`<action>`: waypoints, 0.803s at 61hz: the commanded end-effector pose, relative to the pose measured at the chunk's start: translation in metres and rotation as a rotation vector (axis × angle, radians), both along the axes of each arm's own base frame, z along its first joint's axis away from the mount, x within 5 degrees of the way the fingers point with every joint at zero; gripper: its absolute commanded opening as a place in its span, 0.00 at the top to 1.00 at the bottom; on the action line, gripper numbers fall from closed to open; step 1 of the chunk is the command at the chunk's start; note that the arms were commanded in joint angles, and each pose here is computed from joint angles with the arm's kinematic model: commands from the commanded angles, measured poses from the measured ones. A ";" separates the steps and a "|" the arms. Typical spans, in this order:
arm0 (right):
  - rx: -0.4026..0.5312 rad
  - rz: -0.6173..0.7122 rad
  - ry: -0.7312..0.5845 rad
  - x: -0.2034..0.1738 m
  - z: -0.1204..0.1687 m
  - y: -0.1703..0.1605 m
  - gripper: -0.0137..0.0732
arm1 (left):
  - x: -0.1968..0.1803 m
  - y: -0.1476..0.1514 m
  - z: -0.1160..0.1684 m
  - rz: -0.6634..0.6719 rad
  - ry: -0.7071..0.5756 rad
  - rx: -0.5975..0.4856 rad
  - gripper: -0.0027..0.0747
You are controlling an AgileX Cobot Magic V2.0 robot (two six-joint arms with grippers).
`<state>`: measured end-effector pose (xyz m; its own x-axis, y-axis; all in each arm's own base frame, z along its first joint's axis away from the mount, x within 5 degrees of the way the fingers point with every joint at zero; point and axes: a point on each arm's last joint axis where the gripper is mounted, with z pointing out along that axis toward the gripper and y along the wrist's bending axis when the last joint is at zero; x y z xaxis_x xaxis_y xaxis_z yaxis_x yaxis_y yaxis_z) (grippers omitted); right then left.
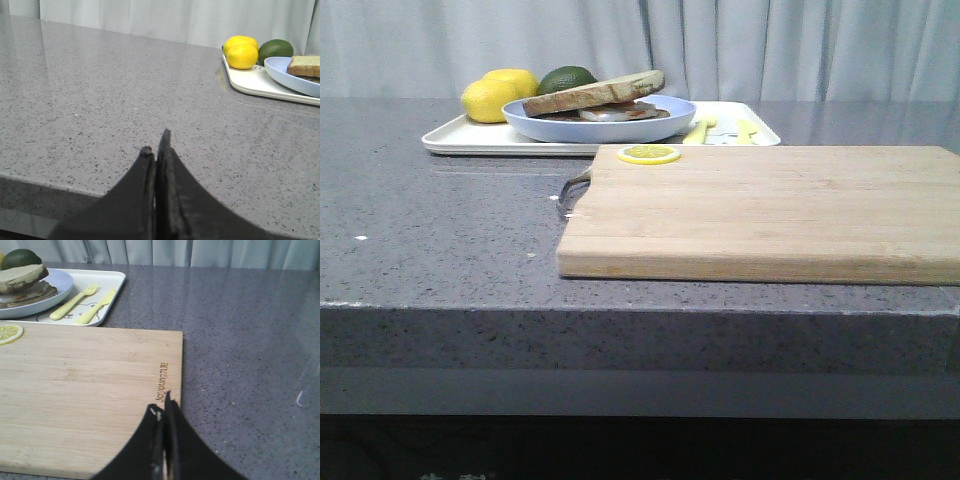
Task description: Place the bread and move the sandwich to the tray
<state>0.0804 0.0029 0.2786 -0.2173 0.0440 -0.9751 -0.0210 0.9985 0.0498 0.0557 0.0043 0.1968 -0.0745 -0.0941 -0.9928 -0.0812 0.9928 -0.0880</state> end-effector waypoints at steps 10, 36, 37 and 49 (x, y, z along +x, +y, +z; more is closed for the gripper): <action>-0.011 -0.010 -0.100 0.000 0.015 -0.001 0.93 | -0.001 0.000 0.006 -0.002 -0.108 -0.012 0.99; -0.011 -0.004 -0.102 0.000 0.015 -0.001 0.93 | -0.001 0.000 0.006 -0.002 -0.108 -0.012 0.99; -0.014 0.001 -0.101 0.001 0.015 0.000 0.93 | -0.001 0.000 0.006 -0.002 -0.108 -0.012 0.99; -0.020 0.039 -0.156 -0.001 -0.012 0.003 0.93 | -0.001 0.000 0.006 -0.002 -0.108 -0.012 0.99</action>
<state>0.0802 0.0059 0.2623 -0.1965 0.0296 -0.9801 -0.0618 0.9972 0.0426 0.0558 0.0043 0.1971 -0.0705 -0.0970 -0.9928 -0.0807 0.9925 -0.0913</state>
